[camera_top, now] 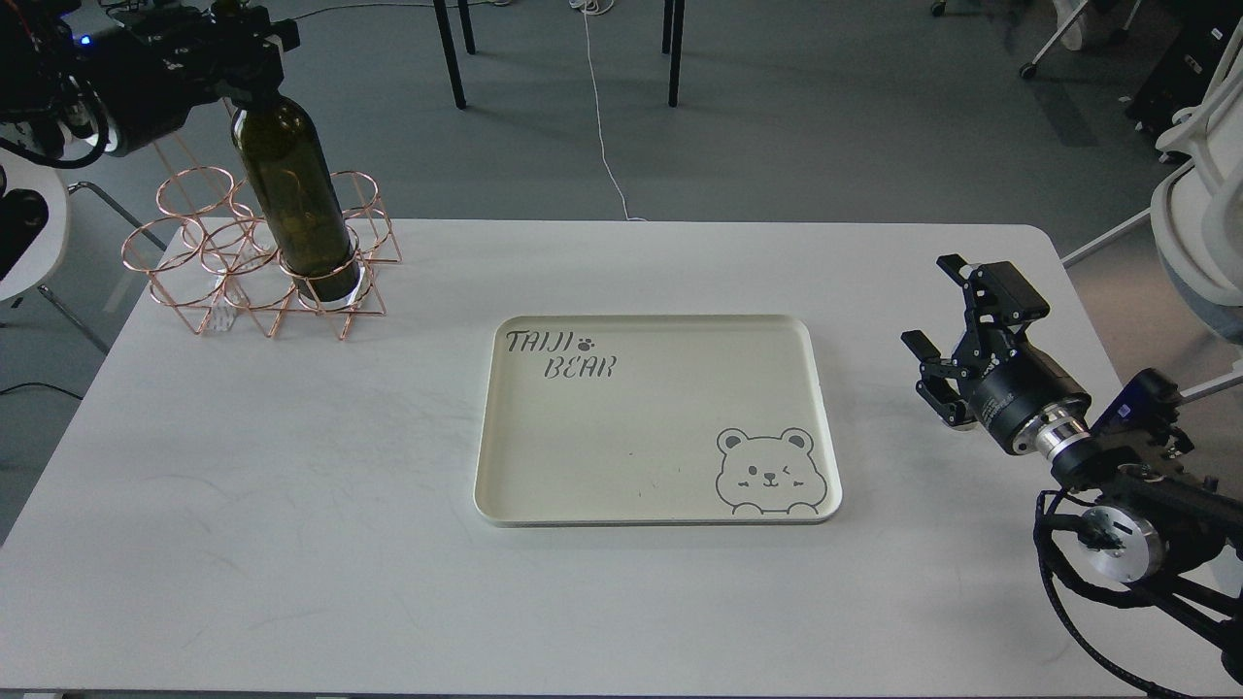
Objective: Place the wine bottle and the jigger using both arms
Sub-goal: 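Lower the bottle into the wine rack slot, then open the left gripper and withdraw it from the bottle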
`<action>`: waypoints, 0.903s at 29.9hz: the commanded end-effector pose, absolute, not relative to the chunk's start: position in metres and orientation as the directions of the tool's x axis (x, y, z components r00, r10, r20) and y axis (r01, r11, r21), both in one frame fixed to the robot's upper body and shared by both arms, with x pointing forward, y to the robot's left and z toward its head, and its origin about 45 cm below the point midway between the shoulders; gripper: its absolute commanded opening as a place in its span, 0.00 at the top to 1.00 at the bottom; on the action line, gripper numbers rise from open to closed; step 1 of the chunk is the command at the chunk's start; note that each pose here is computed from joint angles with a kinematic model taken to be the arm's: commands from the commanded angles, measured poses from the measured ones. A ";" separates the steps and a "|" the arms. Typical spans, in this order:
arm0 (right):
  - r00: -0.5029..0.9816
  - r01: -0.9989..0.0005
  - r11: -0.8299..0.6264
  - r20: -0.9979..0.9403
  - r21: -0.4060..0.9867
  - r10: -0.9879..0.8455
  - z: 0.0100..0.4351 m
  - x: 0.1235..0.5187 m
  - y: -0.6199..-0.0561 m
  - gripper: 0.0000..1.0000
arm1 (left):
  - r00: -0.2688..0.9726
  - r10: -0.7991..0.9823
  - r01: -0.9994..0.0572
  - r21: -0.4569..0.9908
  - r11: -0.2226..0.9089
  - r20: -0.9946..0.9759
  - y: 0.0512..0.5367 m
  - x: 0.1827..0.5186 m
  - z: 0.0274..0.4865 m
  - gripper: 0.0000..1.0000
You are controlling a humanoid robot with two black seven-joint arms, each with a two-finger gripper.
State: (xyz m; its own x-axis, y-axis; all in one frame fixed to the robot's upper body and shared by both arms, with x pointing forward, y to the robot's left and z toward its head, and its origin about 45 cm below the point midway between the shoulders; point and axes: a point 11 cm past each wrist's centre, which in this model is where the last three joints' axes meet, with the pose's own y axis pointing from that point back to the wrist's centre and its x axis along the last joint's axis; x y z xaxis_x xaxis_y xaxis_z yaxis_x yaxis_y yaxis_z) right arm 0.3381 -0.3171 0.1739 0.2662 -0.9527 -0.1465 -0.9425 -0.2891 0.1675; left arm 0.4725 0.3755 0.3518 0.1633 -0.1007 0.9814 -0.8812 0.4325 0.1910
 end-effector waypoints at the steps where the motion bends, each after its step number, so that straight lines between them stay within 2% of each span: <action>1: 0.264 -0.943 -0.287 -0.146 0.170 -0.953 0.173 0.337 -0.318 0.02 | 0.181 -0.089 -0.881 0.202 0.429 0.979 0.376 0.470 0.333 0.88; 8: 0.261 -0.941 -0.286 -0.149 0.178 -0.954 0.170 0.335 -0.318 0.02 | 0.206 -0.080 -0.886 0.221 0.408 0.975 0.383 0.467 0.315 0.86; 15: 0.262 -0.941 -0.287 -0.148 0.178 -0.954 0.170 0.335 -0.318 0.02 | 0.214 -0.064 -0.887 0.221 0.406 0.975 0.381 0.469 0.308 0.77; 16: 0.261 -0.941 -0.286 -0.149 0.178 -0.954 0.170 0.335 -0.318 0.02 | 0.216 -0.065 -0.886 0.224 0.406 0.974 0.381 0.469 0.308 0.72; 19: 0.261 -0.941 -0.286 -0.149 0.178 -0.954 0.170 0.335 -0.318 0.02 | 0.217 -0.065 -0.886 0.224 0.406 0.974 0.381 0.469 0.308 0.49; 27: 0.263 -0.940 -0.288 -0.149 0.180 -0.953 0.169 0.334 -0.318 0.02 | 0.219 -0.065 -0.885 0.226 0.408 0.974 0.381 0.469 0.307 0.16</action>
